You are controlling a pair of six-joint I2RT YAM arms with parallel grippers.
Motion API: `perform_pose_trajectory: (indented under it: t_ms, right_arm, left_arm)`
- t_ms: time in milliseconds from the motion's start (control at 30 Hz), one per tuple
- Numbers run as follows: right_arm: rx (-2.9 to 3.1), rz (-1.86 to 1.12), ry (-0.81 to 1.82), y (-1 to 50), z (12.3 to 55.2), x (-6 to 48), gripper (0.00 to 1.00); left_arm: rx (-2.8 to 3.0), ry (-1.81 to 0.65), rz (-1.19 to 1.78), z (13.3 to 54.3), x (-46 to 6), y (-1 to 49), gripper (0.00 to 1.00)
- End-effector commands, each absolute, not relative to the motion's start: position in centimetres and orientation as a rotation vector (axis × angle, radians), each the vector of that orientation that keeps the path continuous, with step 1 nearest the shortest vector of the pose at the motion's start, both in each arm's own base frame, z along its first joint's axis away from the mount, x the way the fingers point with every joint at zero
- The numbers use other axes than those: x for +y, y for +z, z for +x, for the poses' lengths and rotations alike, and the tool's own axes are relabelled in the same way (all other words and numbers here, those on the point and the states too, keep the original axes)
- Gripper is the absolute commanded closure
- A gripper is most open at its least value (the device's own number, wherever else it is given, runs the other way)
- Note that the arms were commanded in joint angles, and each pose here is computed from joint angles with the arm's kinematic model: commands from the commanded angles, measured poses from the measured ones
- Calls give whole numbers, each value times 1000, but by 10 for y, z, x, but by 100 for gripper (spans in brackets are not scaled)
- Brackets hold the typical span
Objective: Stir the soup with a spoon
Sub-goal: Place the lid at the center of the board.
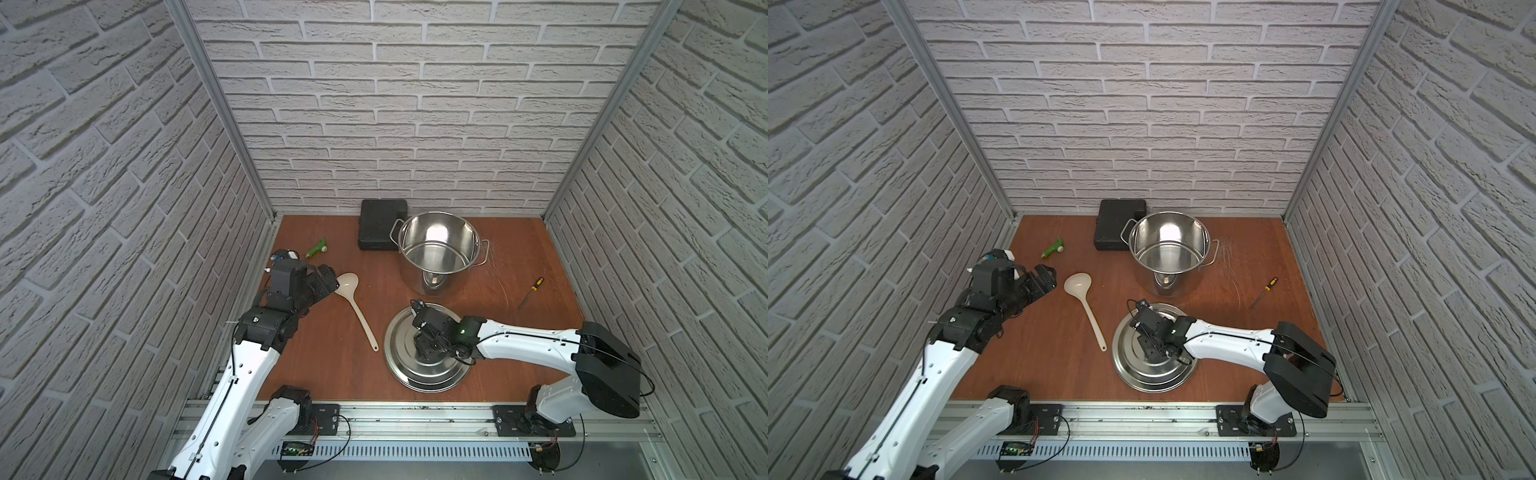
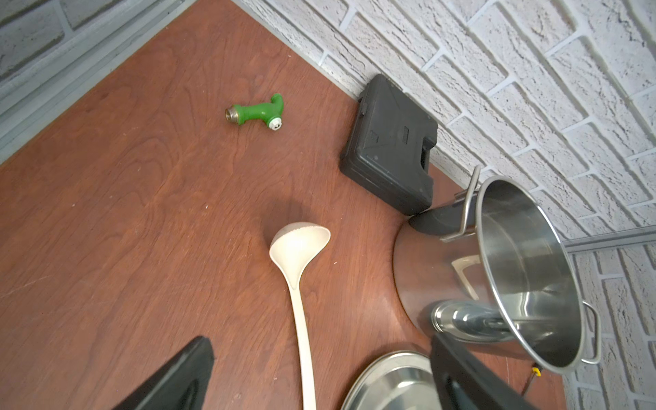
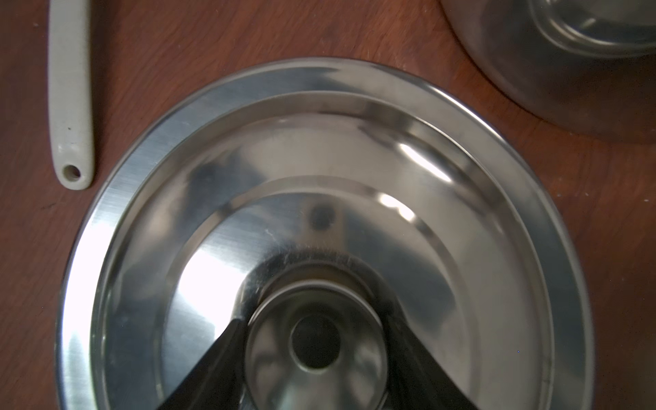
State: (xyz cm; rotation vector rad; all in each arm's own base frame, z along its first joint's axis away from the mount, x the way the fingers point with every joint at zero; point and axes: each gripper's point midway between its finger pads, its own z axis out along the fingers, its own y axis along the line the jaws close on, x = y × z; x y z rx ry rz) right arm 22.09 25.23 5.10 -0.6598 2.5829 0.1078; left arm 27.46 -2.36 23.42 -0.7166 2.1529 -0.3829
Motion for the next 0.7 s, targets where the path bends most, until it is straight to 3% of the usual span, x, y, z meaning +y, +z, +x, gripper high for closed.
perform_pose_trajectory:
  t_ms: [0,367,667]
  right_arm:
    - [2518,-622,197,57,229,269,97]
    - [2617,-659,212,28,211,262,96]
    - [2606,-655,196,37,209,255,21]
  left_arm:
    - [2163,-413,-750,270,-26,224,2]
    - [2348,-416,-790,272,-47,174,2]
    - [2510,-359,-853,270,-64,124,5]
